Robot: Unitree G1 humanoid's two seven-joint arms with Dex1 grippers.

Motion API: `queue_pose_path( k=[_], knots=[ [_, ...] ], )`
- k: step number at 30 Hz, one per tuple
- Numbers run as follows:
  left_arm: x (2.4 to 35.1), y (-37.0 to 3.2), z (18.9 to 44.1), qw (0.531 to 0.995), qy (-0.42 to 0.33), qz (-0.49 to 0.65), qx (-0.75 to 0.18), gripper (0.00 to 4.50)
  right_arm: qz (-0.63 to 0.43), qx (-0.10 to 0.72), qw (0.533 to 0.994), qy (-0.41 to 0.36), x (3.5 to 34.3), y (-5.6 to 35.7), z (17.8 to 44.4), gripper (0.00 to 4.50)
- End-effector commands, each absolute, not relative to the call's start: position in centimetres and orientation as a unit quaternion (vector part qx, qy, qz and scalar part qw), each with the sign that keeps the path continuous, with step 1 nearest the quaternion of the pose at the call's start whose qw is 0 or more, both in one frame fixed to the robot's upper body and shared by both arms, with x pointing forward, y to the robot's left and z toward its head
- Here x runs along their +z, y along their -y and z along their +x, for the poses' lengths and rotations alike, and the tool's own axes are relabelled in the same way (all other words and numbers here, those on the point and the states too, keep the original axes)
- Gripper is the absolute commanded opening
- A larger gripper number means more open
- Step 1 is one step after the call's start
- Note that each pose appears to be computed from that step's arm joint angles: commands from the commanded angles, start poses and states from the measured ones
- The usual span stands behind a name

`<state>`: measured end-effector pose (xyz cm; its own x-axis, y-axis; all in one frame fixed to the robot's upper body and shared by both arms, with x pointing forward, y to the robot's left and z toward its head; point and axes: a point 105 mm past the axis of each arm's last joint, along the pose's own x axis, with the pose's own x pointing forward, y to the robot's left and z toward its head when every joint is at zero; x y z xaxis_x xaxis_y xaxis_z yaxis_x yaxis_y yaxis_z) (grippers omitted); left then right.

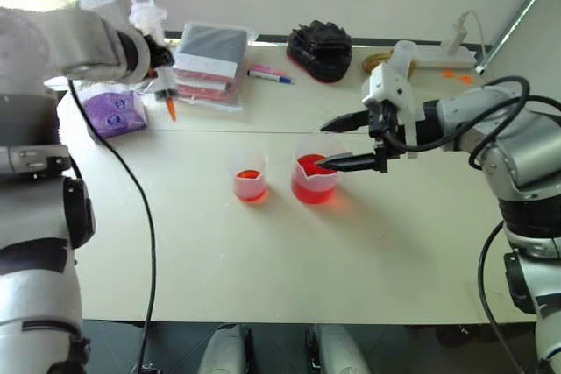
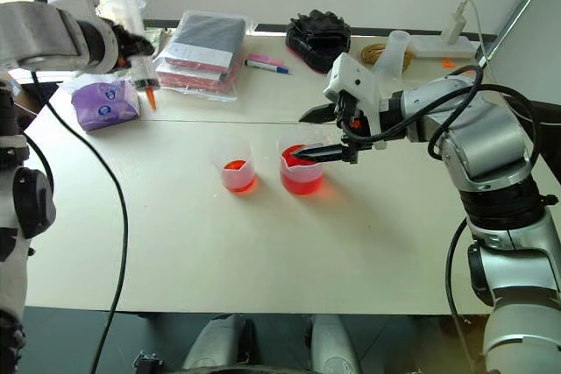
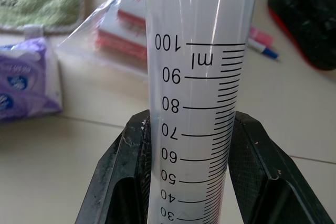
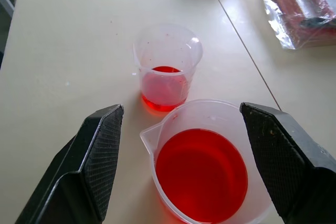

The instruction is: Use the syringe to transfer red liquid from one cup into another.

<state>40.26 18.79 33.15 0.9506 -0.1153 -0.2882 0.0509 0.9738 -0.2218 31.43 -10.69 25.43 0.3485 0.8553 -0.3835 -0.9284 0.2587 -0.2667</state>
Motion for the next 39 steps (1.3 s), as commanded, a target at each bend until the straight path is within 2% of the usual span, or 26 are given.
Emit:
queue_pose_path(
  k=[1,5,9,11,13,16,21,25,39],
  knots=[
    [37.9,-15.0,41.1,0.989,-0.009,-0.057,-0.133,1.47,-0.224,0.535,0.813,-0.045,26.8,11.4,31.3,3.74],
    [39.0,-9.2,41.6,0.958,0.080,-0.036,-0.272,1.47,-0.217,0.499,0.839,-0.030,27.0,12.4,31.4,3.74],
    [38.3,-5.3,41.2,0.921,0.088,-0.071,-0.373,1.47,-0.206,0.461,0.863,-0.020,27.5,13.6,31.4,3.74],
    [38.3,-3.5,40.4,0.891,0.107,-0.089,-0.431,1.47,-0.199,0.438,0.877,-0.010,27.8,14.4,31.4,3.74],
    [38.3,-1.9,38.3,0.837,0.140,-0.113,-0.517,1.47,-0.190,0.407,0.894,-0.001,28.2,15.6,31.3,3.74],
    [36.4,-1.1,36.6,0.785,0.141,-0.122,-0.591,1.47,-0.188,0.372,0.909,0.007,28.3,16.9,31.1,3.74],
    [32.6,-1.6,35.2,0.748,0.143,-0.075,-0.644,1.47,-0.167,0.354,0.919,0.030,28.6,16.8,31.1,3.74],
    [30.1,-1.6,34.9,0.740,0.140,-0.051,-0.656,1.47,-0.152,0.349,0.924,0.048,29.5,16.6,31.6,3.74],
    [23.4,-1.1,35.9,0.756,0.134,-0.015,-0.641,1.47,-0.130,0.328,0.933,0.072,31.1,17.3,31.2,3.74]
  ],
)
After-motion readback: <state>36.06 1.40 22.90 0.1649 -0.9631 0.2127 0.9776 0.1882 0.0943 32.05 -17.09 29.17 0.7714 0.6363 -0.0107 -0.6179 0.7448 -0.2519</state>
